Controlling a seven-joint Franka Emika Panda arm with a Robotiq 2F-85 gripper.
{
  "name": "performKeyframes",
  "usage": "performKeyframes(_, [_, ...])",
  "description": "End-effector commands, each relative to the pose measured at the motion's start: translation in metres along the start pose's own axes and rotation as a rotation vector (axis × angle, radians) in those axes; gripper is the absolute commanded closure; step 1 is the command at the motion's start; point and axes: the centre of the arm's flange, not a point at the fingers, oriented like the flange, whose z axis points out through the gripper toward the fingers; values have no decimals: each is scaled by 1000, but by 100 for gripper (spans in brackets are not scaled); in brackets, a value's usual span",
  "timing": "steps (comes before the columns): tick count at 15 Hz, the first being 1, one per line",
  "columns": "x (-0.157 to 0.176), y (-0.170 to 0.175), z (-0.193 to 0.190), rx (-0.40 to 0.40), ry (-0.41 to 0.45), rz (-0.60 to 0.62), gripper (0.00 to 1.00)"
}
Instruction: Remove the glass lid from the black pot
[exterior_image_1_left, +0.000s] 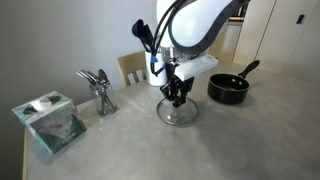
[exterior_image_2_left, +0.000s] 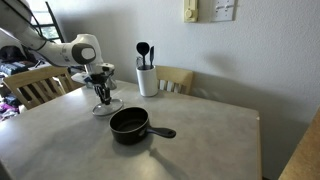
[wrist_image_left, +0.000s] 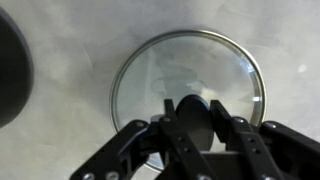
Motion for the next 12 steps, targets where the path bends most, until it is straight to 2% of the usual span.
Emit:
performKeyframes(1, [8,6,2,49,-35,18,86])
performKeyframes(4, [4,8,2,80,-36,37,86])
performKeyframes(8, [0,10,5,73,-7,24,86])
performKeyframes(9, [-1,9,5,73,-7,14,44])
performKeyframes(12, [-3,9,2,79,-8,-8,21])
